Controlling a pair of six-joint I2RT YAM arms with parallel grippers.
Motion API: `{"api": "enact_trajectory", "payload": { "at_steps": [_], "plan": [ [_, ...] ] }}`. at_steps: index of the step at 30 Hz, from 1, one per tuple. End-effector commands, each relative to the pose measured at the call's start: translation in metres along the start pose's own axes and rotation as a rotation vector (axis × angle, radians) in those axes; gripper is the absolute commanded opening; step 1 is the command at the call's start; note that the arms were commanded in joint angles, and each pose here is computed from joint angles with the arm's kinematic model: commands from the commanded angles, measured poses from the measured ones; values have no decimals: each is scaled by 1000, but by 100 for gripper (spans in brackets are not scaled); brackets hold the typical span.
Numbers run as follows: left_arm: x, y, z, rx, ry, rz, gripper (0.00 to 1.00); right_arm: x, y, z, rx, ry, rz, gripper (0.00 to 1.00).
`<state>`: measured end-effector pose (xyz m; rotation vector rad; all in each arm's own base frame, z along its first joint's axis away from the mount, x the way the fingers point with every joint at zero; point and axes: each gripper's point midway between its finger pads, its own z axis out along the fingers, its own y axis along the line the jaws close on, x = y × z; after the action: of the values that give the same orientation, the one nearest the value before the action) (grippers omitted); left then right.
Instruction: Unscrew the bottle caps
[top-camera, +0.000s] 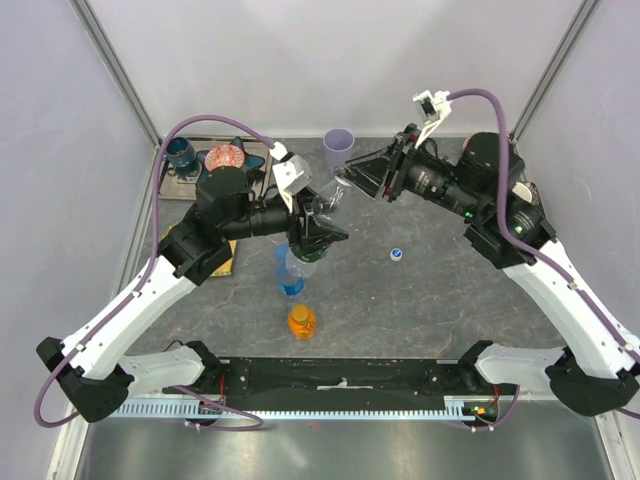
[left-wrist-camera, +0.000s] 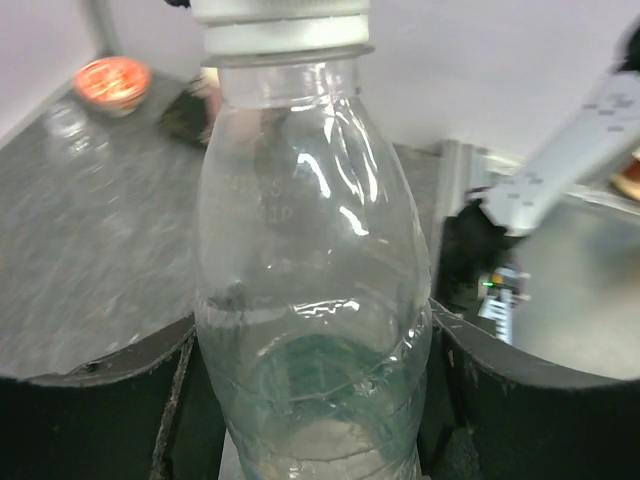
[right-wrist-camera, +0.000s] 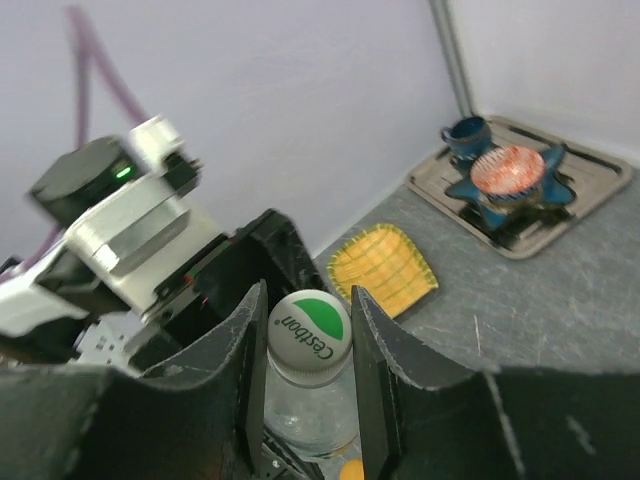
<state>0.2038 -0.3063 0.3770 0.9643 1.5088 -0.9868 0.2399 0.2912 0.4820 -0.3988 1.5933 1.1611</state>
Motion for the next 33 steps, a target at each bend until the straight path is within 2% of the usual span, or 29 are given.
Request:
{"api": "enact_trajectory", "payload": {
  "at_steps": [1,4,7,10,11,16,22,27,28,30,31,32,33],
  "plan": [
    [-64,-84,-38,498,-171,17,32,20,42,-23,-241,89,-127,0],
    [-69,-103,-61,697,-158,0,32,25,56,-36,-332,102,-167,0],
    [-69,-108,-72,781,-137,-16,33,30,75,-52,-454,98,-210,0],
    [-63,-111,-76,832,-95,-65,32,35,95,-73,-592,82,-273,0],
    [-65,-113,-78,846,-122,-19,32,34,100,-77,-629,74,-293,0],
    [-63,-114,-78,882,-103,-68,32,50,118,-102,-805,136,-368,0],
    [-60,-112,-75,888,-92,-72,32,68,108,-95,-825,200,-354,0],
    [-55,-109,-72,877,-91,-47,32,59,102,-86,-739,160,-346,0],
    [-52,-107,-70,870,-72,-77,32,52,104,-86,-718,142,-342,1],
    [-51,-107,-70,859,-67,-75,32,39,100,-80,-645,96,-335,8],
    [-51,-104,-67,849,-87,-31,32,31,102,-81,-627,75,-330,15],
    [-47,-103,-66,839,-58,-75,32,26,101,-80,-605,60,-329,16],
    [-45,-103,-65,833,-58,-69,32,20,98,-78,-570,38,-328,24]
  ]
}}
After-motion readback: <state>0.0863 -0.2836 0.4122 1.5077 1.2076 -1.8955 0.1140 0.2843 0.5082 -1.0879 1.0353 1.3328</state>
